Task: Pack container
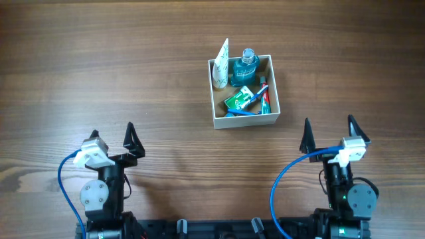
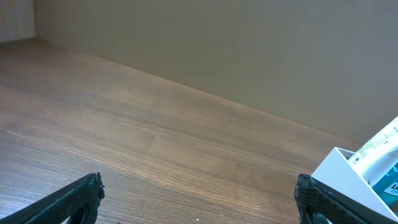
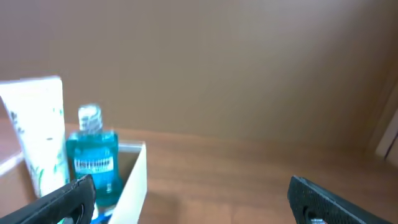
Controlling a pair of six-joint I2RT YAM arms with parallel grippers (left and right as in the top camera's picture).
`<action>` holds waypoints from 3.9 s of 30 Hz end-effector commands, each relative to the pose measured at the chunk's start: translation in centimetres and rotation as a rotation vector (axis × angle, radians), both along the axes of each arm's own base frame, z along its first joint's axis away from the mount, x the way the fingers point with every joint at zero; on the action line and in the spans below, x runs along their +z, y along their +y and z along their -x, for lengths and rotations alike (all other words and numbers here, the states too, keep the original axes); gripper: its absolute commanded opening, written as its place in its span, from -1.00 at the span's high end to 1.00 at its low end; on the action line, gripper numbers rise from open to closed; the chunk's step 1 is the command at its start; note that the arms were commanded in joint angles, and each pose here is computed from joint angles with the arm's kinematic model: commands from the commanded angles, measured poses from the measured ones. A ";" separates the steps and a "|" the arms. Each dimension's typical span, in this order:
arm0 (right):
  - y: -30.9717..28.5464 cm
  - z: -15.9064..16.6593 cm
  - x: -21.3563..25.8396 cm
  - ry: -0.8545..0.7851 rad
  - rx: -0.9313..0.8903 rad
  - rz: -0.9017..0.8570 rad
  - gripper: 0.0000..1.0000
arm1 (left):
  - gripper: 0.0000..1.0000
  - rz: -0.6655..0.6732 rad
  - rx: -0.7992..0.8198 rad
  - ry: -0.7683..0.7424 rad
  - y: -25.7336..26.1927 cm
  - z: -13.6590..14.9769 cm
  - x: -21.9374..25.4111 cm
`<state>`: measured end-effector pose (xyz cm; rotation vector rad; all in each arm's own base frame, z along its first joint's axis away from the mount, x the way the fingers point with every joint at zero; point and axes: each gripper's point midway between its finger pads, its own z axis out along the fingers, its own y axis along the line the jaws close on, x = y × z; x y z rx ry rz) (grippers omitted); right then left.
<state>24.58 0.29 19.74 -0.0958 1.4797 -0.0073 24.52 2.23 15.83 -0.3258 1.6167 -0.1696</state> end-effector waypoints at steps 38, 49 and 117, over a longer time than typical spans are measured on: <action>-1.4 -0.1 -2.2 0.087 -0.082 -0.123 -0.99 | -1.00 -0.019 -0.022 -0.002 -0.4 0.0 -0.1; -1.4 -0.1 -2.2 0.087 -0.082 -0.122 -0.99 | -0.99 -0.020 -0.022 -0.002 -0.4 0.0 -0.1; -1.4 -0.1 -2.2 0.087 -0.082 -0.123 -0.99 | -1.00 -0.019 -0.022 -0.002 -0.4 0.0 -0.1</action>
